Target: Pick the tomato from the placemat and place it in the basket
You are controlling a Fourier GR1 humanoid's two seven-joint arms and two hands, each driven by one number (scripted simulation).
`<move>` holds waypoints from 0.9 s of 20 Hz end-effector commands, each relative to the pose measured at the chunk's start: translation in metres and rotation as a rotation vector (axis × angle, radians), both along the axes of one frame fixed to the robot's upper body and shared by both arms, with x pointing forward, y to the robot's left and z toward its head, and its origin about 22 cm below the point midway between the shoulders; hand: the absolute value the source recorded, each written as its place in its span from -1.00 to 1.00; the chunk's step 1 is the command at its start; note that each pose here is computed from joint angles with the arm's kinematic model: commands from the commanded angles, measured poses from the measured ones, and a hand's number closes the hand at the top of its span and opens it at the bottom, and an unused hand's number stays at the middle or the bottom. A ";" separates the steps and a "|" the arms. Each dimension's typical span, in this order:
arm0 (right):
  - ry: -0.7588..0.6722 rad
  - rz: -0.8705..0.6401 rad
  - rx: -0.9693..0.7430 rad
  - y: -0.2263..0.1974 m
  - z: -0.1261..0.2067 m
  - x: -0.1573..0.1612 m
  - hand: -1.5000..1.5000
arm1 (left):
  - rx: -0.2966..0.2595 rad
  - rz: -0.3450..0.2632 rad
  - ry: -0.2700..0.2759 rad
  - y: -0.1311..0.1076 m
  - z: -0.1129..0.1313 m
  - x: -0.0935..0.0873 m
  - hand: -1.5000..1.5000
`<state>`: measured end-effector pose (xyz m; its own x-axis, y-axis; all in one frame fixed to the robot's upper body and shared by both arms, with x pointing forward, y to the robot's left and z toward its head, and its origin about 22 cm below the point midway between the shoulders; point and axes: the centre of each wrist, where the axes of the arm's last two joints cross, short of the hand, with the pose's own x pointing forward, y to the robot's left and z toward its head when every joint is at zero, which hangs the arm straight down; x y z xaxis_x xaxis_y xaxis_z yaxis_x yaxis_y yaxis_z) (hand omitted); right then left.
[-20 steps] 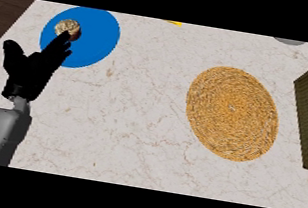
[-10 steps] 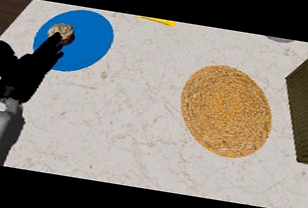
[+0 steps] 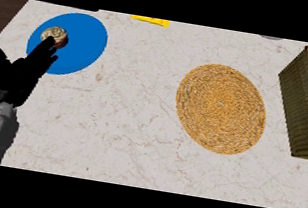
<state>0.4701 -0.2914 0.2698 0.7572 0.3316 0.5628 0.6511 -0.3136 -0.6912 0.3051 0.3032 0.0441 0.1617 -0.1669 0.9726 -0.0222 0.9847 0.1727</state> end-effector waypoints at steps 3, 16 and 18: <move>-0.221 -0.270 0.096 -0.041 -0.006 -0.016 -1.00 | -0.011 0.010 -0.011 0.003 -0.001 0.000 0.00; -0.304 -0.188 0.066 -0.043 -0.014 -0.021 -1.00 | -0.003 0.025 0.014 0.002 -0.007 -0.003 0.00; -0.424 -0.215 0.058 -0.047 -0.015 -0.028 -1.00 | -0.012 0.019 0.016 0.002 -0.003 -0.002 0.00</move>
